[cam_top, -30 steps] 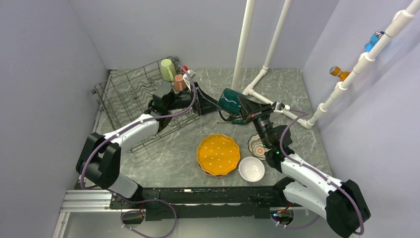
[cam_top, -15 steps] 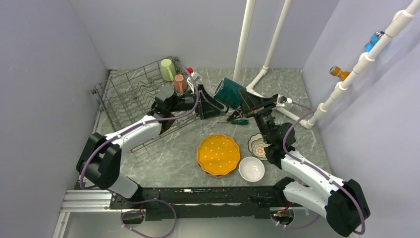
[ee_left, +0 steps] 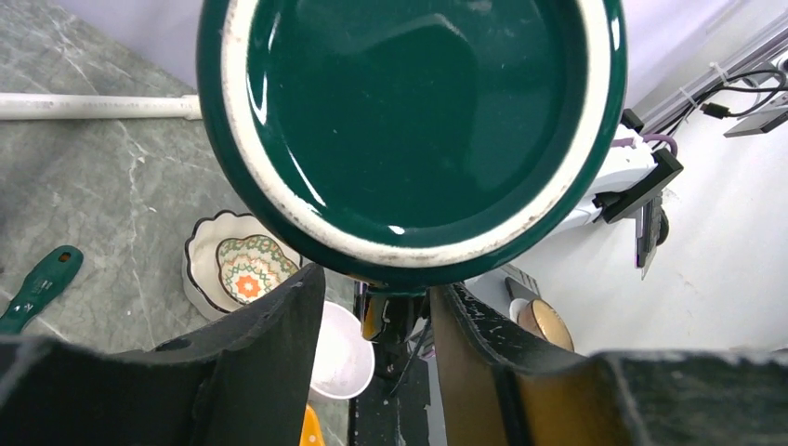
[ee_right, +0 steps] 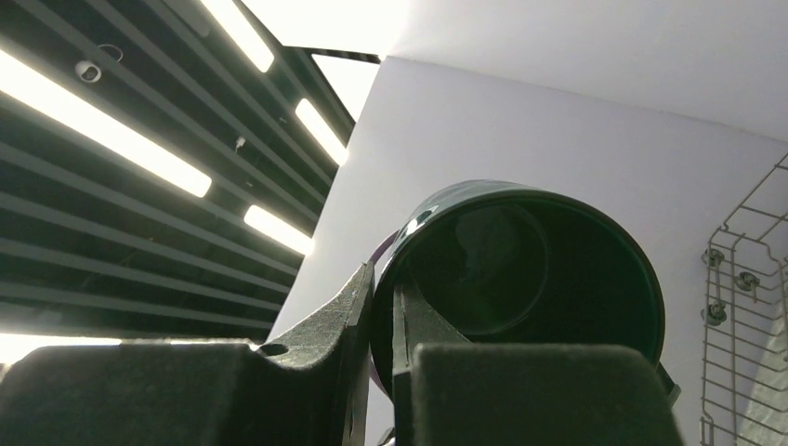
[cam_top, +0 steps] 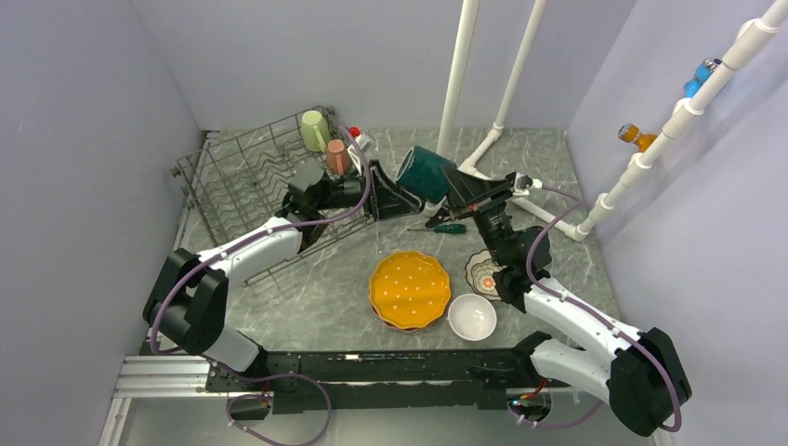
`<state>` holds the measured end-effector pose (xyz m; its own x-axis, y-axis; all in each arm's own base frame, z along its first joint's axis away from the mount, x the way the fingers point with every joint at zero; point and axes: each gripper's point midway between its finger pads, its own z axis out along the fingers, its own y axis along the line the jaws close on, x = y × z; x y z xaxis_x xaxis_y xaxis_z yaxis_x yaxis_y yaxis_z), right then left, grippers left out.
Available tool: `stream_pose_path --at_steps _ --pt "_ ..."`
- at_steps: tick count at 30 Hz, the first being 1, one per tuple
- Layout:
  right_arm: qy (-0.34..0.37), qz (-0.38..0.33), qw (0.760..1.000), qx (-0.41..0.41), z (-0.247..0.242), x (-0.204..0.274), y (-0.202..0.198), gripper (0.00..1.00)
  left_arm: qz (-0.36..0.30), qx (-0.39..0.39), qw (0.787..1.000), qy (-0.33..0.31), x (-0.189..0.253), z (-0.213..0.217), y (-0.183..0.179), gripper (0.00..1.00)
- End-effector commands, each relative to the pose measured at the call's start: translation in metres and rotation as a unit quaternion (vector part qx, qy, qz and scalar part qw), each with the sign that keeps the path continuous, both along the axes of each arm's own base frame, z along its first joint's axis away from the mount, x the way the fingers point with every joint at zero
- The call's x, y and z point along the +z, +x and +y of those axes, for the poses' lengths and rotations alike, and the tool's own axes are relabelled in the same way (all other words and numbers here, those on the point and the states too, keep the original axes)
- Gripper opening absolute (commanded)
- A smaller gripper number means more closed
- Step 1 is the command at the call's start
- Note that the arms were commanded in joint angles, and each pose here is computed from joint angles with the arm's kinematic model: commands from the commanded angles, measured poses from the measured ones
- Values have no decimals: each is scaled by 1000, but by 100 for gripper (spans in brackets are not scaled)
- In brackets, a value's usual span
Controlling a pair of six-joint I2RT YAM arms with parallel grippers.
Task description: Load the mixed dishes into the dish rack
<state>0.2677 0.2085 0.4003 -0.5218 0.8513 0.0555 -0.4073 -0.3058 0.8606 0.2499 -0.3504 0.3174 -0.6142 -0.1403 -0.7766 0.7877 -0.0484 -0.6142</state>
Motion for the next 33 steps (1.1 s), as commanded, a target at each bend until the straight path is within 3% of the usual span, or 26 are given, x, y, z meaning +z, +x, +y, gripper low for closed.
stream_pose_path --at_steps 1,10,13,17,22,29,33 --pt "59 -86 994 11 -15 47 -31 0 -25 1 999 -25 17 6 -4 48" --pt "67 -77 994 26 -5 34 -28 0 -18 6 999 -44 24 15 3 43" --pt "66 -69 995 25 -3 28 -24 0 -16 11 998 -57 27 20 8 32" --pt "69 -64 995 20 -4 23 -22 0 -14 21 998 -55 24 22 12 1" --pt "51 -63 997 11 -1 19 -19 0 -21 29 998 -48 24 23 14 0" --pt "-33 -25 999 -27 0 -11 -12 49 -55 103 993 15 18 32 31 0" --pt "-98 14 994 -56 -4 -39 -7 68 -86 189 975 73 15 49 50 0"
